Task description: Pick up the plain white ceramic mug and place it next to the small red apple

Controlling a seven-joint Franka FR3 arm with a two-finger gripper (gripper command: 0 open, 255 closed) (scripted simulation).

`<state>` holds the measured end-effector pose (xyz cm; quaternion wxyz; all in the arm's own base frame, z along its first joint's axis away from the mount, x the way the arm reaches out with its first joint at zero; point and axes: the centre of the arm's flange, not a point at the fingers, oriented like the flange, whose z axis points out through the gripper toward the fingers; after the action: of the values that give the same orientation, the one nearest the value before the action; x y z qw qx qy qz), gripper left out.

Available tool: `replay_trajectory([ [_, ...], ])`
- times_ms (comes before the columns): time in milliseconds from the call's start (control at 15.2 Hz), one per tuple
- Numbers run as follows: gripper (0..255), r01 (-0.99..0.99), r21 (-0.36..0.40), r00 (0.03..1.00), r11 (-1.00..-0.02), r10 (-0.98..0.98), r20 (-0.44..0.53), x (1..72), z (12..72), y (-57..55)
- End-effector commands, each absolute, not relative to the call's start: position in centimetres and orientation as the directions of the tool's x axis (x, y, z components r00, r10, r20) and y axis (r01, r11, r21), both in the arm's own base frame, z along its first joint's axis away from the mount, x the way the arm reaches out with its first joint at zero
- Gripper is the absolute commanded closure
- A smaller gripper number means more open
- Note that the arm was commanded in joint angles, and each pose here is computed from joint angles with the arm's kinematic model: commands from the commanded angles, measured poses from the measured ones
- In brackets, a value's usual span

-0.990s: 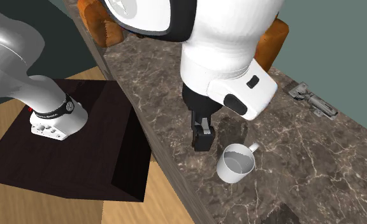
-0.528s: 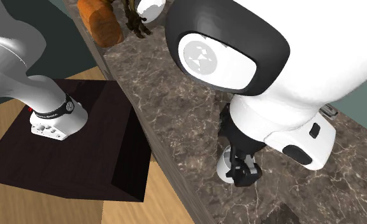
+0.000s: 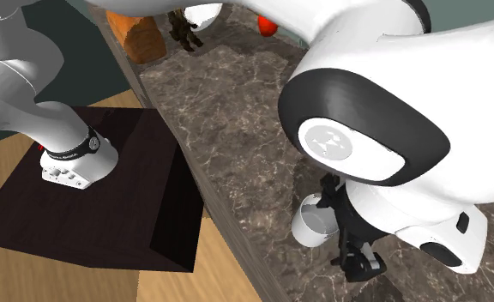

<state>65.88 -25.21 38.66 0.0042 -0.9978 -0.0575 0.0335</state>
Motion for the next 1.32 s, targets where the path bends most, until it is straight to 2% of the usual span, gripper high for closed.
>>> replay_trajectory([
  [0,0,0.115,-0.012,0.991,-0.993,0.115,-0.066,65.8,37.5,-25.3],
  [660,0,0.115,-0.012,0.991,-0.993,0.115,-0.066,65.8,36.1,-25.2],
  [726,255,0.115,-0.012,0.991,-0.993,0.115,-0.066,65.8,36.1,-25.2],
  [1254,255,0.115,-0.012,0.991,-0.993,0.115,-0.066,65.8,36.1,-25.3],
])
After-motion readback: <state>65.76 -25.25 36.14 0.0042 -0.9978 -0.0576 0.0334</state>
